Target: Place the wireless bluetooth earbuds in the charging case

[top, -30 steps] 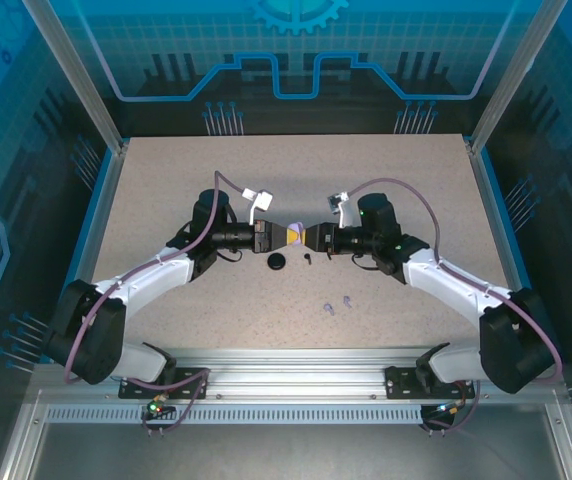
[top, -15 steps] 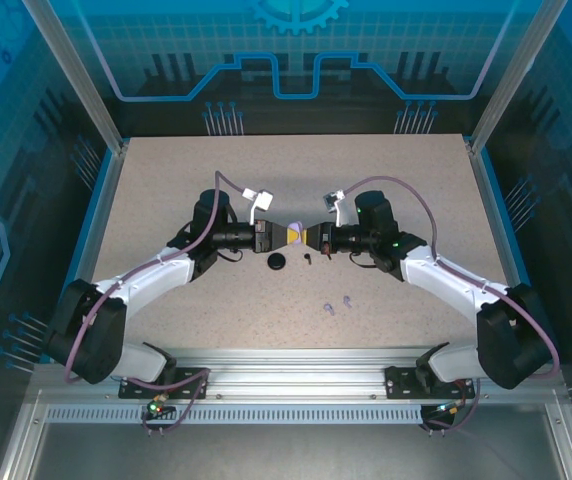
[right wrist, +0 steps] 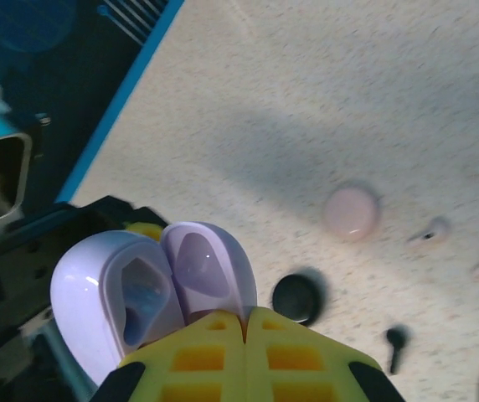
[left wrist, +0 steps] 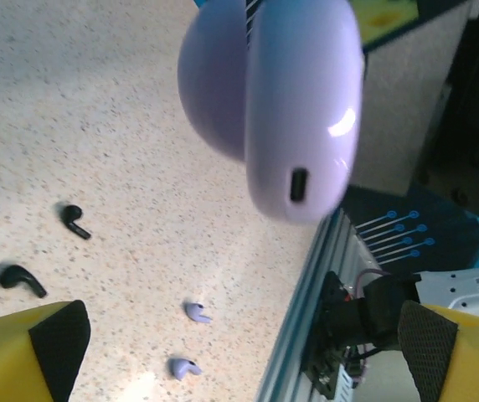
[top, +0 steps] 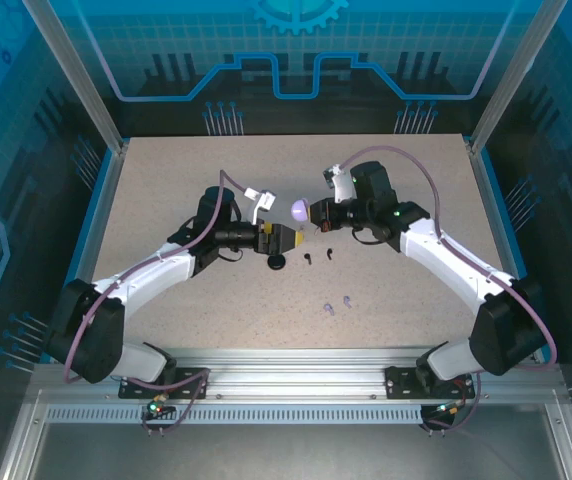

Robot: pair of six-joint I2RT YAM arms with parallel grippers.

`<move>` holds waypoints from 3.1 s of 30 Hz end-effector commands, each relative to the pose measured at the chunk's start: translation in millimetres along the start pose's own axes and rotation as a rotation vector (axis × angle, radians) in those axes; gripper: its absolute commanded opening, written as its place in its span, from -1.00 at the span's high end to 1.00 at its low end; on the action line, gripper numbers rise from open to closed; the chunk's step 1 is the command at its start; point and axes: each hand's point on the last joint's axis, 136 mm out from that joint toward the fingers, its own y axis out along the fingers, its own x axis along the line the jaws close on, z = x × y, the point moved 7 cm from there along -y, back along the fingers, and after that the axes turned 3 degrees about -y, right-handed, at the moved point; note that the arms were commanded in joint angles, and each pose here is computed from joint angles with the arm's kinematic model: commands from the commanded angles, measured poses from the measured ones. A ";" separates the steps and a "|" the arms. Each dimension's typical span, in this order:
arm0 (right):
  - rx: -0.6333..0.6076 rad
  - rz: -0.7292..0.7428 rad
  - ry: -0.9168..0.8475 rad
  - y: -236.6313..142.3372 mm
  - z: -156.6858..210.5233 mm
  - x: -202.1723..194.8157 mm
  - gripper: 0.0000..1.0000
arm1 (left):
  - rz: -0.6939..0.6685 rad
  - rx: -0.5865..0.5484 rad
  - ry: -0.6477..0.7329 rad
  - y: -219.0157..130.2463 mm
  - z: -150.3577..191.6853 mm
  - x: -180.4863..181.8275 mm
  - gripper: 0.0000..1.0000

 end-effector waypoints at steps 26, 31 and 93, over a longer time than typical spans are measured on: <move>0.208 0.088 -0.494 19.9 10.9 -17.6 1.00 | 0.050 0.254 -0.020 14.5 -32.7 31.4 -0.58; 0.200 0.070 -0.505 21.9 8.6 -7.8 1.00 | 0.069 0.248 -0.022 18.8 -39.2 31.9 -0.45; 0.094 0.118 -0.440 -12.5 -24.8 7.1 0.01 | -0.004 0.162 -0.007 14.6 -43.0 48.8 1.00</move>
